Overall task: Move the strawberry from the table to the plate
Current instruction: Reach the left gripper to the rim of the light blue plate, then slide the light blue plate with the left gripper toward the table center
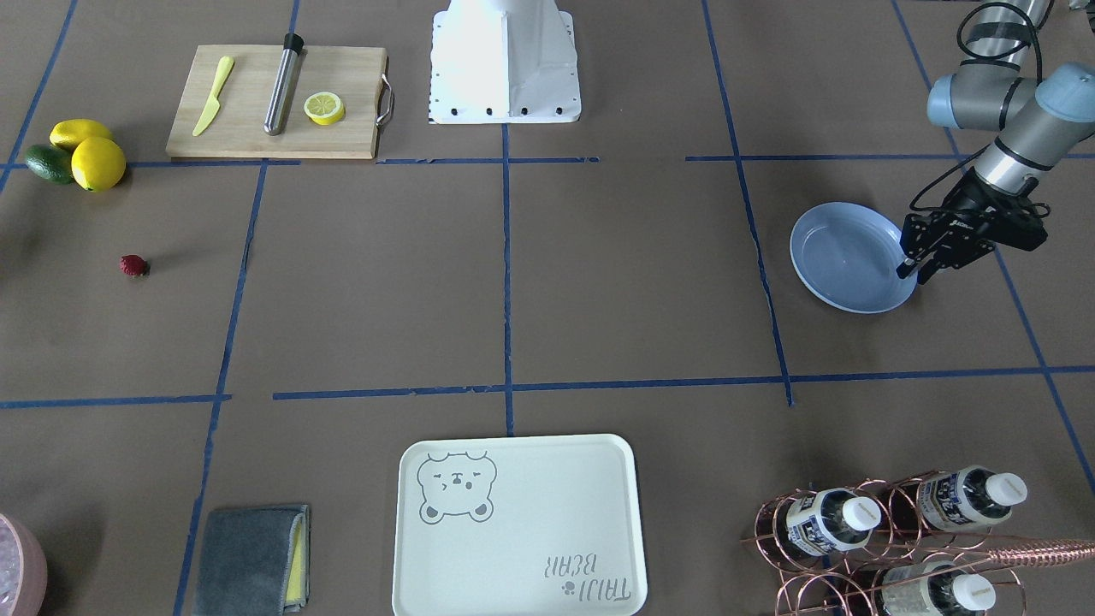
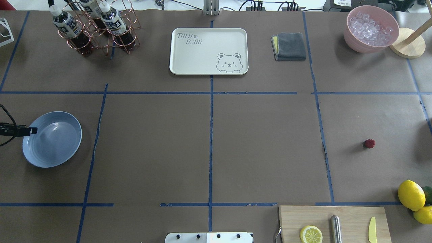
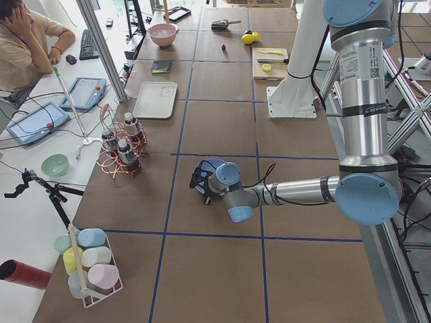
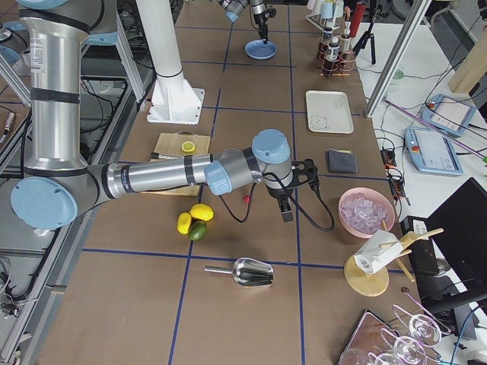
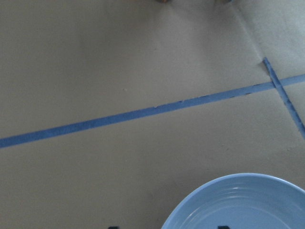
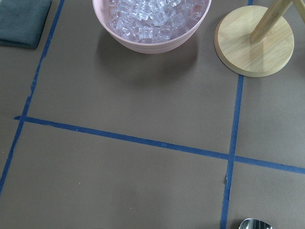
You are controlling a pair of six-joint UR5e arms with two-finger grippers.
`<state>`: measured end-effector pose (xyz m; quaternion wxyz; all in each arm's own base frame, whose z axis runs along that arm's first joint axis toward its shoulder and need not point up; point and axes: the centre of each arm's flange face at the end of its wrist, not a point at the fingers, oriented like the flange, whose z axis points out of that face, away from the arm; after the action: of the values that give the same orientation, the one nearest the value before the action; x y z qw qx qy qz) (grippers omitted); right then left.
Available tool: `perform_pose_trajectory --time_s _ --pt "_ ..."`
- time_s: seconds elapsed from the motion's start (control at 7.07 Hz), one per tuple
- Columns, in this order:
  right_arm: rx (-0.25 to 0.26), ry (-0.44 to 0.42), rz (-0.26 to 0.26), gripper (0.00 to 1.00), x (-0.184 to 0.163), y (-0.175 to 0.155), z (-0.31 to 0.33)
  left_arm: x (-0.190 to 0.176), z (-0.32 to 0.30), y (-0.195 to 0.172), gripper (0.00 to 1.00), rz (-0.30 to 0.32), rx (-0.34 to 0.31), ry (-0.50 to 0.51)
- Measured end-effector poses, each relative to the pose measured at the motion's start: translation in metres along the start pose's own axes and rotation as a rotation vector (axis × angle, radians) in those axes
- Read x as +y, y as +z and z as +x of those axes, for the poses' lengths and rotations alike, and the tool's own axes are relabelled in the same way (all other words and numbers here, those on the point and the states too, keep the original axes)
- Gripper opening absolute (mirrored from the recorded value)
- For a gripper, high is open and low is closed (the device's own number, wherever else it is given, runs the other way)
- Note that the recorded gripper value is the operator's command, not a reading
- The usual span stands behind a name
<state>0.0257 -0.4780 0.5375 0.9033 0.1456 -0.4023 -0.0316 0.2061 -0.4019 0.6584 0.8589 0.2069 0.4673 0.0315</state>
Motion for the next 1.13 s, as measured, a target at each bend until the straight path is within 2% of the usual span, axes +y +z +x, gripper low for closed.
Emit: perform_pose_trajectory --time_s 0.28,0.42,0.57,0.85,0.99,1.13 --pt "0.0 0.0 0.001 1.0 0.0 -0.001 0.0 -0.009 0.022 -0.008 0.0 0.007 0.045 0.024" --pt "0.0 0.0 0.001 1.0 0.0 -0.001 -0.001 -0.025 0.052 -0.018 0.0 -0.005 0.073 0.029" --pt "0.0 -0.001 0.002 1.0 0.0 -0.001 -0.001 -0.057 0.1 -0.029 0.0 -0.022 0.078 0.023" --pt "-0.001 -0.004 0.003 1.0 0.0 -0.001 -0.001 -0.137 0.208 -0.039 0.0 0.0 0.071 0.007" --pt "-0.001 -0.004 0.002 1.0 0.001 -0.001 -0.001 -0.161 0.27 -0.023 0.0 0.009 0.076 0.013" --pt "-0.002 -0.003 0.001 1.0 0.002 -0.001 -0.001 -0.169 0.345 0.005 0.0 0.0 0.087 0.013"
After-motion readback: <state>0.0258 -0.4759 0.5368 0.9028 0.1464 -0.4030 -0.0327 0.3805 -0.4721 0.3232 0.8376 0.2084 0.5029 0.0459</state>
